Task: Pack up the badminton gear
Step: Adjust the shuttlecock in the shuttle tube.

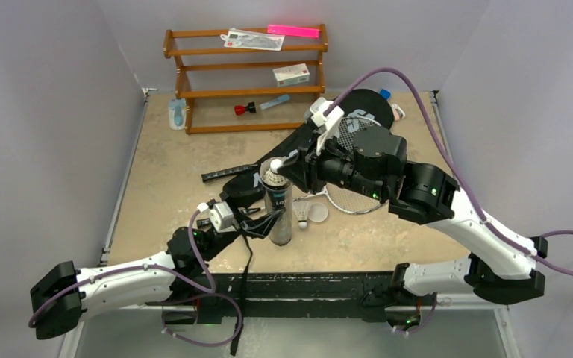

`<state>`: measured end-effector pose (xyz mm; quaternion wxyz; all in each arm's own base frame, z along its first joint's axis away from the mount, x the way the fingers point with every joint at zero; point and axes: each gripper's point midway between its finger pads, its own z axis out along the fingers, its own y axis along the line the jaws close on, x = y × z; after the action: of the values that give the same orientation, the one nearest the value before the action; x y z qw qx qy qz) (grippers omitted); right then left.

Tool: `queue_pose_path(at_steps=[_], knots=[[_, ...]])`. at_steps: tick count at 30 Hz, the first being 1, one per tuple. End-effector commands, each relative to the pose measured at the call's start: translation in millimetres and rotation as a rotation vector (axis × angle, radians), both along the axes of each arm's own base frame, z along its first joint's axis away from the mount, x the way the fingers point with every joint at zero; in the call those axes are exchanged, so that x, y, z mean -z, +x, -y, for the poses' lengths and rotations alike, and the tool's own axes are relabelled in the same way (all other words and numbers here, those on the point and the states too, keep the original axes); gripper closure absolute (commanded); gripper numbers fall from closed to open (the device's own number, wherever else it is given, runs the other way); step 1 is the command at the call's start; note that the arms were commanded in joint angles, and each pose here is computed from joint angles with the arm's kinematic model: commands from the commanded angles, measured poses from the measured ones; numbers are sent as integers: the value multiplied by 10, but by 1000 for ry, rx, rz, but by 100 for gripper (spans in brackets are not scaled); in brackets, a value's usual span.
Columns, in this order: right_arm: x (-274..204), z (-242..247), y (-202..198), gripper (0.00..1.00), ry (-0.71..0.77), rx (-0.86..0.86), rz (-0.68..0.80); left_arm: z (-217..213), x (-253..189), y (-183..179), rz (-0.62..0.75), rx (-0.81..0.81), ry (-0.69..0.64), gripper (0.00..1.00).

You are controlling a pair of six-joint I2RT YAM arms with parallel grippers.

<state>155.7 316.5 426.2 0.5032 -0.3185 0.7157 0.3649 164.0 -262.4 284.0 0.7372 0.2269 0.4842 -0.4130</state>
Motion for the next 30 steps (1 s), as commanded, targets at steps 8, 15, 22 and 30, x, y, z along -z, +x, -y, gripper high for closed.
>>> queue_pose_path(at_steps=[8,15,22,30], knots=[[-150,-37,154,73,2,47,61,69,-84,-32,9,33,2,53],[-245,33,143,71,14,59,66,52,-75,-6,-10,19,-6,53],[-620,85,171,59,63,69,149,19,-62,31,-34,-2,-20,54],[-601,-210,311,66,25,50,170,29,-30,24,-44,5,-18,54]])
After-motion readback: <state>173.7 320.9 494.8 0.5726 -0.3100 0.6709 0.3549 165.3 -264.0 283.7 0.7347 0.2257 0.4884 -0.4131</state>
